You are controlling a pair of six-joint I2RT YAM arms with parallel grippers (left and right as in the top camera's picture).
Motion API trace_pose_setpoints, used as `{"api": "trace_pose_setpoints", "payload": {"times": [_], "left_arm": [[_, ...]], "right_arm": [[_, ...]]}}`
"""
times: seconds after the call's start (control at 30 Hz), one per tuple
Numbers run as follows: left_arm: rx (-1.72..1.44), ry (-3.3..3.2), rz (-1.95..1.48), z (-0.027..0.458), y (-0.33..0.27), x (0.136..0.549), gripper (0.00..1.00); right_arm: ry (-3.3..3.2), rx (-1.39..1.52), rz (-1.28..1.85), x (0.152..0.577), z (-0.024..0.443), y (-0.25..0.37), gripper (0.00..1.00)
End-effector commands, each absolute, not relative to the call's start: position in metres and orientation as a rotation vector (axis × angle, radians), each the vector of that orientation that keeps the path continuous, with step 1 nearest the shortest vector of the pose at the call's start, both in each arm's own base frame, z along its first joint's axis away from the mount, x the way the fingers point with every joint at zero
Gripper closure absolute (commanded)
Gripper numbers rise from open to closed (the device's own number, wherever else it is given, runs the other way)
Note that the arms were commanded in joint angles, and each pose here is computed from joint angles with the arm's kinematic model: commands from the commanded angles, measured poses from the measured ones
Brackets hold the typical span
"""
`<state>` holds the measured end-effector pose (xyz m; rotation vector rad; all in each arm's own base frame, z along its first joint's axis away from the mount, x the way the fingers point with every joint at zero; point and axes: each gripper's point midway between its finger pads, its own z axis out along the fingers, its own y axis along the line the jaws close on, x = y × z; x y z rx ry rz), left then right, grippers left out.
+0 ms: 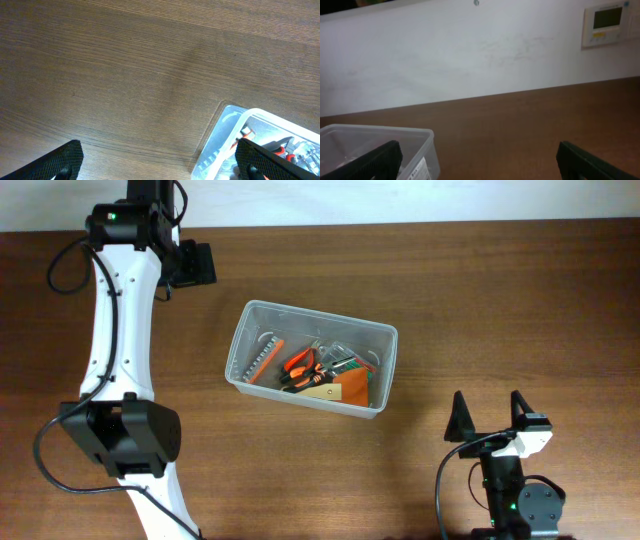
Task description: Pack container
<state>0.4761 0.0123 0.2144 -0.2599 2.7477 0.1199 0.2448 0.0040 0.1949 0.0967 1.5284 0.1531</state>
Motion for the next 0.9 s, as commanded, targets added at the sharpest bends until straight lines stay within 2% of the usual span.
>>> {"api": "trace_pose_setpoints", "payload": {"times": [0.0,0.43,0.63,0.87], "left_arm": [[-0.286,2.718,0.127,0.224,0.016,0.477,0.01],[-0.286,2.718,0.127,0.224,0.016,0.477,0.01],[-0.286,2.718,0.127,0.224,0.016,0.477,0.01],[-0.286,2.718,0.127,0.224,0.016,0.477,0.01]], "right_arm": [[1.514,0.089,0.181,0.246,0.19,0.008,0.01],[1.548,0.05,0.108,0.247,0.181,0.005,0.01],[1.648,0.061,0.11,0.246,0.156,0.005,0.01],[1.646,0.061,0.11,0.246,0.156,0.005,0.01]]}}
